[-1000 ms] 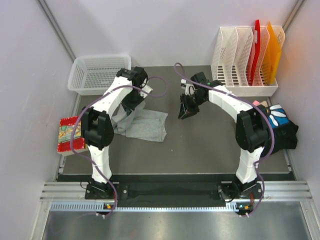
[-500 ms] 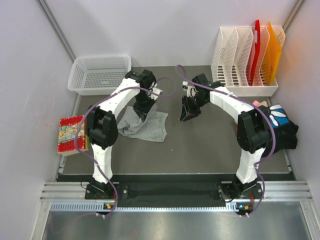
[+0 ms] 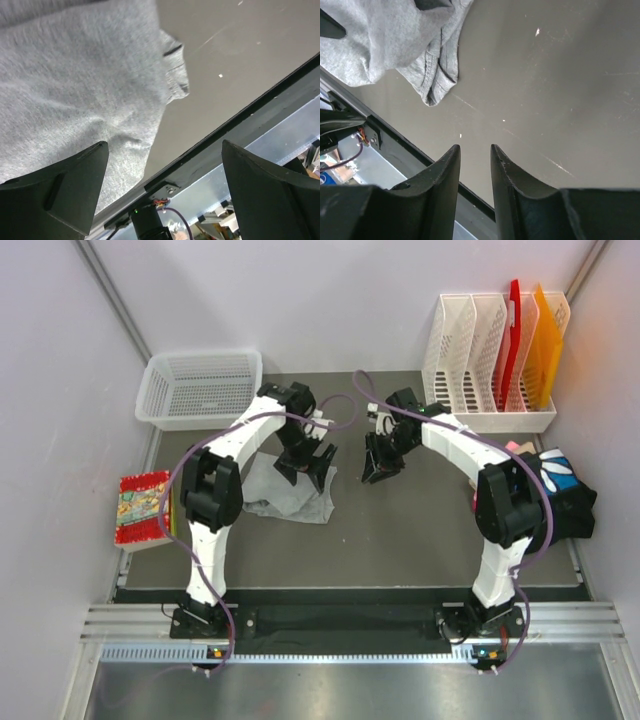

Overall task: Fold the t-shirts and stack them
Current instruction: Fold the tshirt

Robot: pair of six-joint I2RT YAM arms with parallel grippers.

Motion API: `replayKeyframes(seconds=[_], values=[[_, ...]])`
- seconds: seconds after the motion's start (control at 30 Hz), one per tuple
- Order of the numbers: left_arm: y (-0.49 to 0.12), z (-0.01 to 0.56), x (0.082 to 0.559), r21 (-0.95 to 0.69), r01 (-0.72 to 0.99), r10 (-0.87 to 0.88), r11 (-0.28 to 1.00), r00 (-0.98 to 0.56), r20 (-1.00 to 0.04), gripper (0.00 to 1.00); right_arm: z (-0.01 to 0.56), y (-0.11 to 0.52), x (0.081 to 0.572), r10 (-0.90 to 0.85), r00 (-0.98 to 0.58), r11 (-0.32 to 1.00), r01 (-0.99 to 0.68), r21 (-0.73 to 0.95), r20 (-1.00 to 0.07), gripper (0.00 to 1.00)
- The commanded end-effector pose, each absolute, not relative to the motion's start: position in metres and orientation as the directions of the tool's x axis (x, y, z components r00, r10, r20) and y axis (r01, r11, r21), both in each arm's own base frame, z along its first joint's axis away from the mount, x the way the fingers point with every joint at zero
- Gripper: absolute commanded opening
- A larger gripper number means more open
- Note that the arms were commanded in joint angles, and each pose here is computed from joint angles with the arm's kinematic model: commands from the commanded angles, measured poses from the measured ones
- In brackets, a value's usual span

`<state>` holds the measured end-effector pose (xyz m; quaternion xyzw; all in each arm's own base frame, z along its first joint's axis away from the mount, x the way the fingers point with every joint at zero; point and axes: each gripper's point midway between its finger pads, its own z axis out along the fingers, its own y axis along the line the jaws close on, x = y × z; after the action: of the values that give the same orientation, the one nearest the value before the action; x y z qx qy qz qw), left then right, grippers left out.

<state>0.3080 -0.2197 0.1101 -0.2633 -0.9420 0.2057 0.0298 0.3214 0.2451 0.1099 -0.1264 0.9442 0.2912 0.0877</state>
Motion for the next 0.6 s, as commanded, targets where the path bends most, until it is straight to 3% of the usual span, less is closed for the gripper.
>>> replayKeyframes(seconds=[0.0, 0.17, 0.27, 0.37, 0.4, 0.57], values=[[-0.219, 0.151, 0.291, -0.453, 0.464, 0.506, 0.761, -0.862, -0.032, 0.99, 0.13, 0.243, 0.325, -0.171, -0.942, 0.792, -0.306, 0.528, -0.289, 0.31], [-0.17, 0.184, 0.316, -0.359, 0.516, 0.484, 0.777, -0.856, -0.184, 0.99, 0.133, 0.245, 0.324, -0.173, -0.945, 0.786, -0.303, 0.539, -0.279, 0.31], [-0.099, 0.166, 0.33, -0.283, 0.409, 0.39, 0.867, -0.912, -0.124, 0.99, 0.145, 0.263, 0.327, -0.177, -0.938, 0.747, -0.326, 0.58, -0.299, 0.3], [-0.068, 0.138, 0.322, -0.296, 0.331, 0.342, 0.896, -0.94, -0.017, 0.99, 0.159, 0.291, 0.335, -0.199, -0.925, 0.706, -0.365, 0.607, -0.324, 0.3], [-0.066, 0.128, 0.314, -0.309, 0.316, 0.341, 0.897, -0.94, 0.03, 0.99, 0.174, 0.304, 0.343, -0.205, -0.909, 0.682, -0.399, 0.613, -0.363, 0.3], [-0.078, 0.087, 0.294, -0.355, 0.322, 0.378, 0.878, -0.921, 0.097, 0.97, 0.172, 0.351, 0.349, -0.257, -0.912, 0.63, -0.41, 0.66, -0.321, 0.3]])
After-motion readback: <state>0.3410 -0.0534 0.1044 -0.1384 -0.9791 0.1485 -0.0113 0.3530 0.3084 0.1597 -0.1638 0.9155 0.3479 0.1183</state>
